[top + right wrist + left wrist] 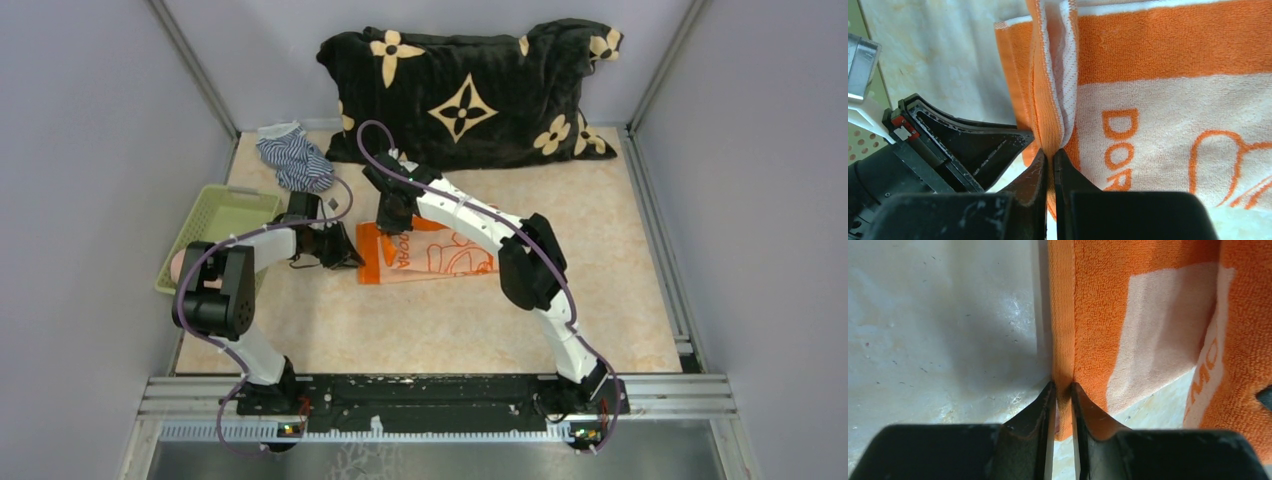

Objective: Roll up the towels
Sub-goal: Fold the towel at the center of the board.

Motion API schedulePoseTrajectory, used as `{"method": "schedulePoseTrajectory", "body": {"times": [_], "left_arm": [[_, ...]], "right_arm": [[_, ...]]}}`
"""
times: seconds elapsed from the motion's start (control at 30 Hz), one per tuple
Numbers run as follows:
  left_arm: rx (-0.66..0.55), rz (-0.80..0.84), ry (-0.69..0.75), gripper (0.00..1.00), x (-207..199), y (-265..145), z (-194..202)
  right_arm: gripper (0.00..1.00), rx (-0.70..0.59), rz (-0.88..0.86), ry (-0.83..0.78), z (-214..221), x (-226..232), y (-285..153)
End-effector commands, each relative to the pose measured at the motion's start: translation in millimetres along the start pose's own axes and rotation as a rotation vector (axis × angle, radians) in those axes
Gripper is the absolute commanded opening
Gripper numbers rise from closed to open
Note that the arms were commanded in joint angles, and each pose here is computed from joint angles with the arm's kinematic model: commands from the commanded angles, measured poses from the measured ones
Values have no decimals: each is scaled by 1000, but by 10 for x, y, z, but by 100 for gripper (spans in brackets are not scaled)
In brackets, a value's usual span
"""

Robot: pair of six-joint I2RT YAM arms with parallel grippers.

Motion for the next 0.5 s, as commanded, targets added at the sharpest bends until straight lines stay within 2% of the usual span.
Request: {"method": "schedulePoseTrajectory", "body": {"times": [0.0,0.17,0.47], "left_arm": [[24,-7,11,23,21,37,59],[25,-6,14,22,14,38,56],[26,-9,19,22,9,35,62]], "right_arm": [[0,-12,-76,31,29,175,89],[0,49,-130,49,172,194,236],[0,62,-188,48,252,270,409]]}}
Point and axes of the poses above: each gripper's point midway between its finger pads, its own y axis out along the fingers, its own x axis along the line the jaws close on, z = x × y, the point moved 7 cm from there along -y, back along the fingers, and after that the axes turned 2 degrees about -y, right-handed, at the moved point
